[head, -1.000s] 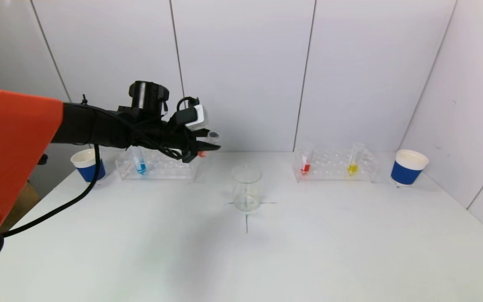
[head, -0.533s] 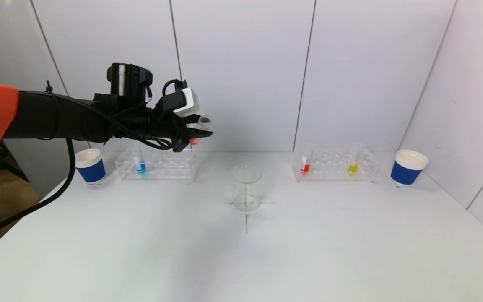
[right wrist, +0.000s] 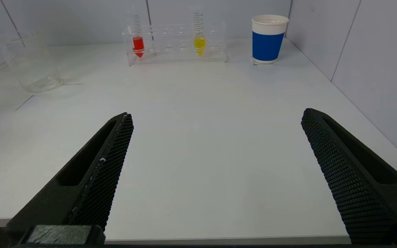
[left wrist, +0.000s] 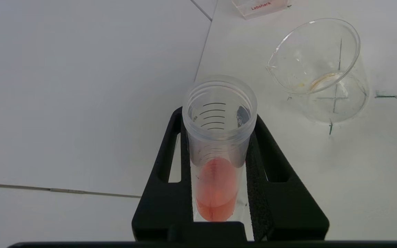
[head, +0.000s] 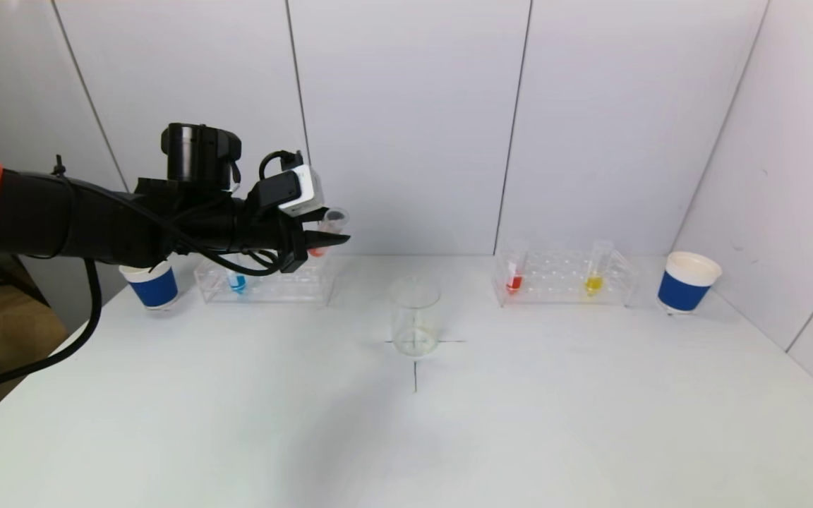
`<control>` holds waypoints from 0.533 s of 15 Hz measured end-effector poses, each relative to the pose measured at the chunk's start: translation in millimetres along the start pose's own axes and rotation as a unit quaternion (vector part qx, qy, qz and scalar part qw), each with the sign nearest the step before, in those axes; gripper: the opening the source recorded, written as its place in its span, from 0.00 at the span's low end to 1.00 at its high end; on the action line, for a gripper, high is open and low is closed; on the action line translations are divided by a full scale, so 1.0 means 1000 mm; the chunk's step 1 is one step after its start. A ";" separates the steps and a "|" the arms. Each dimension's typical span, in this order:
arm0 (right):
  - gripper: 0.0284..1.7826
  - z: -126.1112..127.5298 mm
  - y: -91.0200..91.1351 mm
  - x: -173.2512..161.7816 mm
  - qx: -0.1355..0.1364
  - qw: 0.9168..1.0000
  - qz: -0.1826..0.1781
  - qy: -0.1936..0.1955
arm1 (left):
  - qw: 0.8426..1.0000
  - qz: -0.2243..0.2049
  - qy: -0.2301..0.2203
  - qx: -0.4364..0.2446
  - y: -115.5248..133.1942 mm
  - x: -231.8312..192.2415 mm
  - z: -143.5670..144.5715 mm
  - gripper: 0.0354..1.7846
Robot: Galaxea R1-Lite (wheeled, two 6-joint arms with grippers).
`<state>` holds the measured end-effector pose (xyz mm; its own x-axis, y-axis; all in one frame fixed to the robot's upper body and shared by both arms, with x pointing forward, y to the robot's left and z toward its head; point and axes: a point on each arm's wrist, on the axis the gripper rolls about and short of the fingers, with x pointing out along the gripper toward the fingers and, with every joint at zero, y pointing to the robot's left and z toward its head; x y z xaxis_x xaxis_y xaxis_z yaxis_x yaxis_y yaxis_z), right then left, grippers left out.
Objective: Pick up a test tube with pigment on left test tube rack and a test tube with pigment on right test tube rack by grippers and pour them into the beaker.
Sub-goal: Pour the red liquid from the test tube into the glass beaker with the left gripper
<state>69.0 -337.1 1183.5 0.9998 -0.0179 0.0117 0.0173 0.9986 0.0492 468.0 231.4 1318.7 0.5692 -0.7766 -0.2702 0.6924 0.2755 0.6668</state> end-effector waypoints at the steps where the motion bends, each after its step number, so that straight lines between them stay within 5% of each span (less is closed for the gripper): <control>1: 1.00 0.000 0.000 0.000 0.000 1.000 0.000 0.000 | 1.000 -0.002 0.002 -0.003 -0.002 -0.002 -0.002 0.24; 8: 1.00 0.000 0.000 0.000 0.000 1.000 0.000 0.000 | 1.000 0.005 0.006 -0.010 -0.009 -0.008 -0.011 0.24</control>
<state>69.0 -337.0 1183.5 0.9998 -0.0174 0.0117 0.0169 0.9986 0.0492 462.0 241.5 1307.9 0.5808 -0.7669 -0.2730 0.6958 0.2937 0.6554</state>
